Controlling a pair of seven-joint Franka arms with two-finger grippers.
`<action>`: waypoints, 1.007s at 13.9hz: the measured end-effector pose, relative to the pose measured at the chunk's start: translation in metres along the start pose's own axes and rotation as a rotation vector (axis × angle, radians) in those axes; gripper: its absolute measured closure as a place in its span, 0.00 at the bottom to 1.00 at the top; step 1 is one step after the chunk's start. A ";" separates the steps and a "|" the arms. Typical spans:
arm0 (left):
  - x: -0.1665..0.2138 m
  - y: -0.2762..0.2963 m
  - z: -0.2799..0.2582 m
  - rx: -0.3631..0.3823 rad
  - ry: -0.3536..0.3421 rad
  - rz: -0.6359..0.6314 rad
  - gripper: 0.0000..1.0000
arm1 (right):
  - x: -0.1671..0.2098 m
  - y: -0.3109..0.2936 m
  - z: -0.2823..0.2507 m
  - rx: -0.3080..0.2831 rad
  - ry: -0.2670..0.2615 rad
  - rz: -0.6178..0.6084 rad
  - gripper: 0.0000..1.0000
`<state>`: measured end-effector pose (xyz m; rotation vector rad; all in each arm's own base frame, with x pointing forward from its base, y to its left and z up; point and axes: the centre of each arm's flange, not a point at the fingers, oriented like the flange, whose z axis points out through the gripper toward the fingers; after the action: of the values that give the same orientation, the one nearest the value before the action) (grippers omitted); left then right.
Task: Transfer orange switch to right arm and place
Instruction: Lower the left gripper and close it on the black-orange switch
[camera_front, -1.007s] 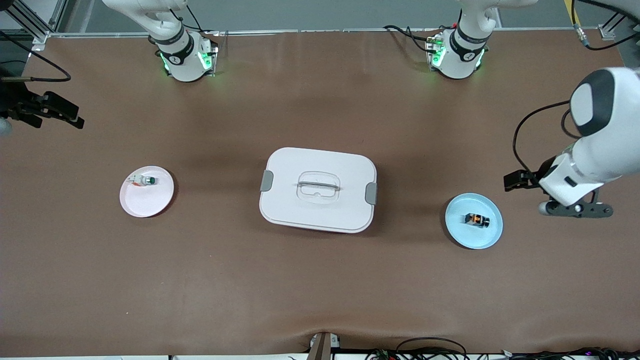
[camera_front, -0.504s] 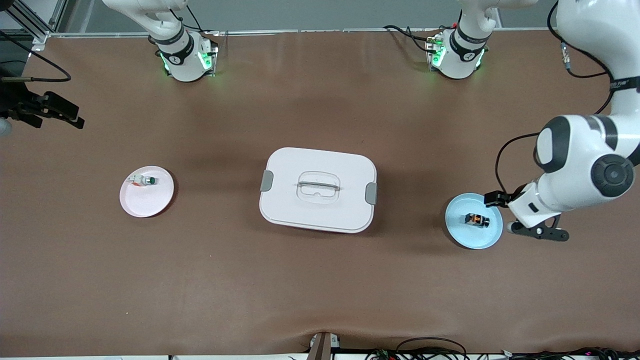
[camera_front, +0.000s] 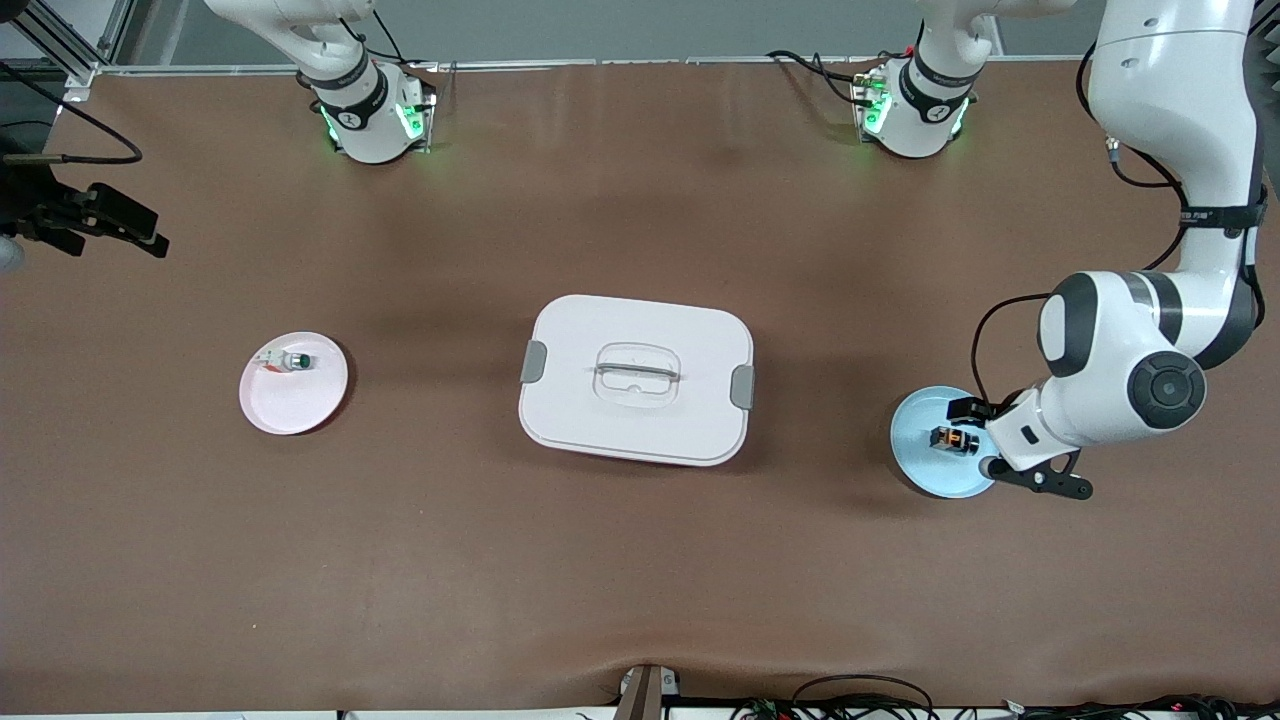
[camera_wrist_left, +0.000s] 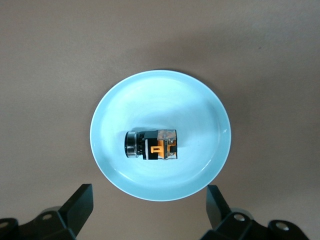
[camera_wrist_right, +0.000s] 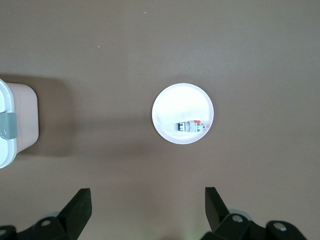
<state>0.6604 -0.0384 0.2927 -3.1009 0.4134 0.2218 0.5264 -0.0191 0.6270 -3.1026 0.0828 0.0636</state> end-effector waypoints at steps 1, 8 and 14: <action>0.000 -0.002 0.005 -0.001 -0.004 0.001 0.00 | 0.000 0.000 0.000 0.000 0.000 0.000 0.00; 0.010 -0.004 0.048 0.001 -0.006 0.005 0.00 | 0.000 0.000 0.000 0.000 0.000 0.000 0.00; 0.009 -0.003 0.069 -0.003 -0.028 0.006 0.00 | 0.000 0.000 0.000 0.000 0.000 0.000 0.00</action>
<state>0.6604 -0.0367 0.2227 -3.0961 0.4219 0.2656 0.5264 -0.0192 0.6270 -3.1025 0.0830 0.0636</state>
